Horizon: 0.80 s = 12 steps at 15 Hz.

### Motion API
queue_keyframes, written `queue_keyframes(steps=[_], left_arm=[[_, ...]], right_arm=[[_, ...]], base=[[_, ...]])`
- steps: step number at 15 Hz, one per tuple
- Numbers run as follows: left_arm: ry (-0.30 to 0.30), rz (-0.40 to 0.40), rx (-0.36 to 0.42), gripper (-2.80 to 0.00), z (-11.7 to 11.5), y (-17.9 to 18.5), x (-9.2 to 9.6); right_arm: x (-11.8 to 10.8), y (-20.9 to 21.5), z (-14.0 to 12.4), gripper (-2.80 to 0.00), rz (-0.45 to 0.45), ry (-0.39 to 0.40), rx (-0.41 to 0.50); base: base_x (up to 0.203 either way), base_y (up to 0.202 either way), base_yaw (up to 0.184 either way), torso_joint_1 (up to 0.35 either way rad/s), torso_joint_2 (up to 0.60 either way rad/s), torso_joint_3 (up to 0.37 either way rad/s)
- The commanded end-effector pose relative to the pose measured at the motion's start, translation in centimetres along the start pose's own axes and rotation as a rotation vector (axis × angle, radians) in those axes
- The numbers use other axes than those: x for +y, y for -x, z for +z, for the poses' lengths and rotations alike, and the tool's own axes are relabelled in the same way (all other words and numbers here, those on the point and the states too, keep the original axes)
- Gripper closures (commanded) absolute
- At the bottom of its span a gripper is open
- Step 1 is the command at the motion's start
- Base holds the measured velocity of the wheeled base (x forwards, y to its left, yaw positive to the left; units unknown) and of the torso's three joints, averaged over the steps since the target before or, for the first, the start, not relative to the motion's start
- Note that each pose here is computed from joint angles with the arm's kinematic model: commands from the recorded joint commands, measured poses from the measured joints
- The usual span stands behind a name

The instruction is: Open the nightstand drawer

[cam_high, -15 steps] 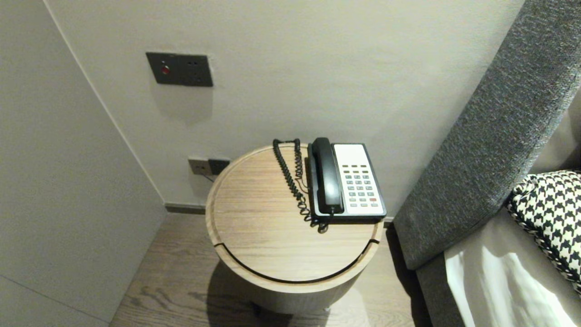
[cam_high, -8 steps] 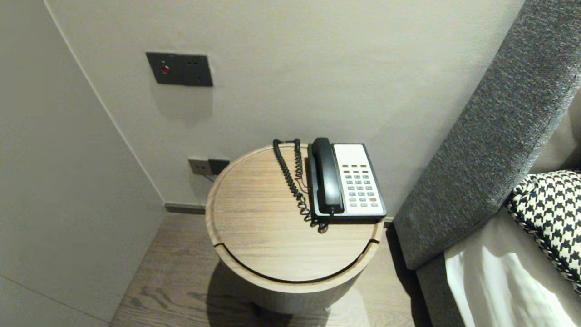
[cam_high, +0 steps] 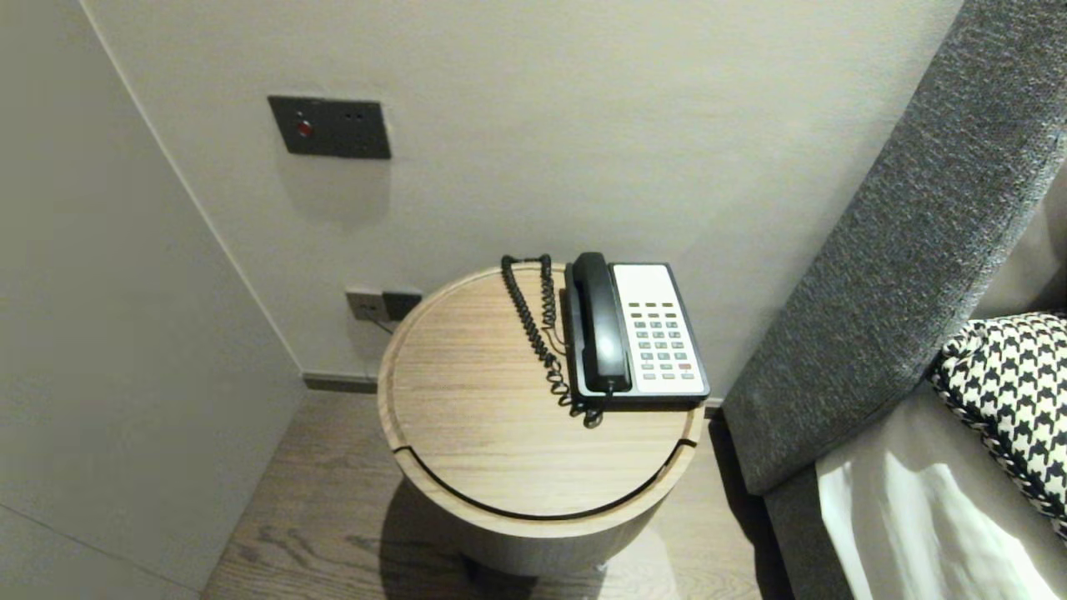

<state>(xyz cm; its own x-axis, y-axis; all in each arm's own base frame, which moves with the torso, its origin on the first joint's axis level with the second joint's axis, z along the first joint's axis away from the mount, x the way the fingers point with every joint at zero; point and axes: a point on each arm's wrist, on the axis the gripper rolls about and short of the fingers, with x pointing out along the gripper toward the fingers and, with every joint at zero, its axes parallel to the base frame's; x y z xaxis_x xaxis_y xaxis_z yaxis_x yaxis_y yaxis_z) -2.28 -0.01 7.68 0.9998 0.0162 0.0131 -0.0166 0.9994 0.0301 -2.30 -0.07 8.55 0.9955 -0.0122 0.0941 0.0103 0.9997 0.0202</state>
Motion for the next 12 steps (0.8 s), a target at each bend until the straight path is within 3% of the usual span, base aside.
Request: queue_keyframes(steps=[1,12], left_arm=[[0.000,0.001,-0.004,0.00,0.00,0.02,0.00],[0.000,0.001,-0.004,0.00,0.00,0.02,0.00]], right_arm=[[-0.02,-0.21,-1.13,0.00,-0.001,0.001,0.039],[-0.02,-0.21,-1.13,0.00,0.002,0.001,0.039]], base=[[0.000,0.000,0.000,0.000,0.00,0.000],[0.000,0.000,0.000,0.000,0.00,0.000]])
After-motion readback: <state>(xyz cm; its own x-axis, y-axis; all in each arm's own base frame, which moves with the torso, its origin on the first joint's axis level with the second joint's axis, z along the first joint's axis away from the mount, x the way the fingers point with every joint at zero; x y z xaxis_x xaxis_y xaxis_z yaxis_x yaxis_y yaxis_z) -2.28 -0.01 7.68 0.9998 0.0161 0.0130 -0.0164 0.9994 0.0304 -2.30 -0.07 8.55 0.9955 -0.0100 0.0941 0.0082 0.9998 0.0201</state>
